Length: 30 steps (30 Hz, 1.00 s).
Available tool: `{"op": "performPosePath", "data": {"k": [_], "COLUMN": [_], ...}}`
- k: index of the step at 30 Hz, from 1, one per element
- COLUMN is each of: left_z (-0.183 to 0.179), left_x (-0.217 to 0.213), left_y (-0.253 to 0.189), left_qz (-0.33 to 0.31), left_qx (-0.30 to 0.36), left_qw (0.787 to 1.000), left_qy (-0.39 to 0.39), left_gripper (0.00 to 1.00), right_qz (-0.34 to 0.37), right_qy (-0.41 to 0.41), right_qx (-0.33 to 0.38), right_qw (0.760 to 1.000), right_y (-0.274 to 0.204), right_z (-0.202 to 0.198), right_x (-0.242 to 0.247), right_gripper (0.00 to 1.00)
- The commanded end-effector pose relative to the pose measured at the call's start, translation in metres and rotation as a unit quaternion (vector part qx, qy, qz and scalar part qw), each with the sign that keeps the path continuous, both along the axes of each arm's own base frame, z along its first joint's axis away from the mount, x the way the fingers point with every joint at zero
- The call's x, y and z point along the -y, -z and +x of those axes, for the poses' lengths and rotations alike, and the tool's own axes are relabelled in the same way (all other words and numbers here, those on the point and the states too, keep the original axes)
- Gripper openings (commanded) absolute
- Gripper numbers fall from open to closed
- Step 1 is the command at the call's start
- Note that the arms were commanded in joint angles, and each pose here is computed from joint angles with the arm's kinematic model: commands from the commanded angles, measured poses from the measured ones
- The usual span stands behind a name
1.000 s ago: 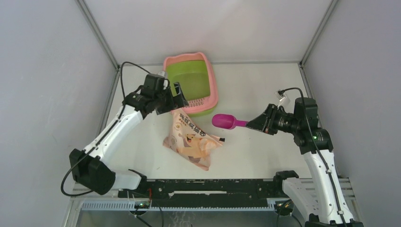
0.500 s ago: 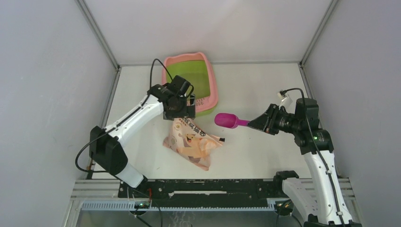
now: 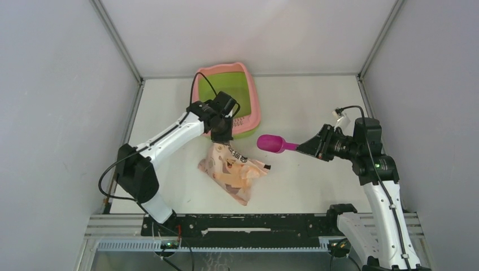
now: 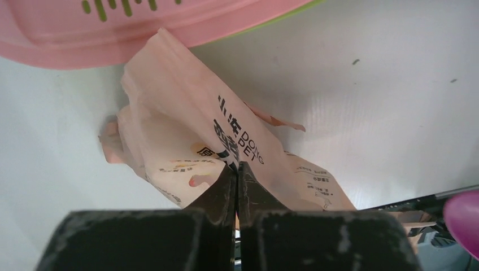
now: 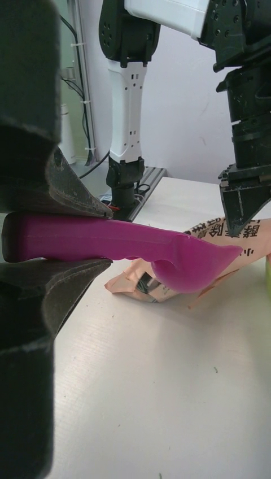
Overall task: Fill the litter box with clean litter
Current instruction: Adjust the cat litter bag at the center of the board.
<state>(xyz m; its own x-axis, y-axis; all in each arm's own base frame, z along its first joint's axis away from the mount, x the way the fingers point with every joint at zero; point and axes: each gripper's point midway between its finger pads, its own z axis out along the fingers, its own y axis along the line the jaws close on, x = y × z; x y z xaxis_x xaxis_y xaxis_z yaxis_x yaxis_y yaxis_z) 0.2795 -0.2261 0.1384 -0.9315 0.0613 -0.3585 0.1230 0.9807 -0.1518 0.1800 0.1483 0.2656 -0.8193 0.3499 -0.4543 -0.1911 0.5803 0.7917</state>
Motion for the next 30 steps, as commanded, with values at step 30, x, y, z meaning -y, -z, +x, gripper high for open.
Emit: {"op": "performPosePath", "data": {"k": [30], "left_z": [-0.065], "left_x": [-0.046], "left_y": [0.013], "left_qz": [-0.240], "left_qx": [0.243], "left_qw": [0.912], "left_qy": [-0.229], "left_gripper": [0.19], "right_qz": [-0.067], "right_qy": [-0.082], "right_qx": [-0.038], "right_qw": [0.994], "right_y": [0.020], "right_z": [-0.048], "right_x": [-0.032], "right_gripper": [0.00]}}
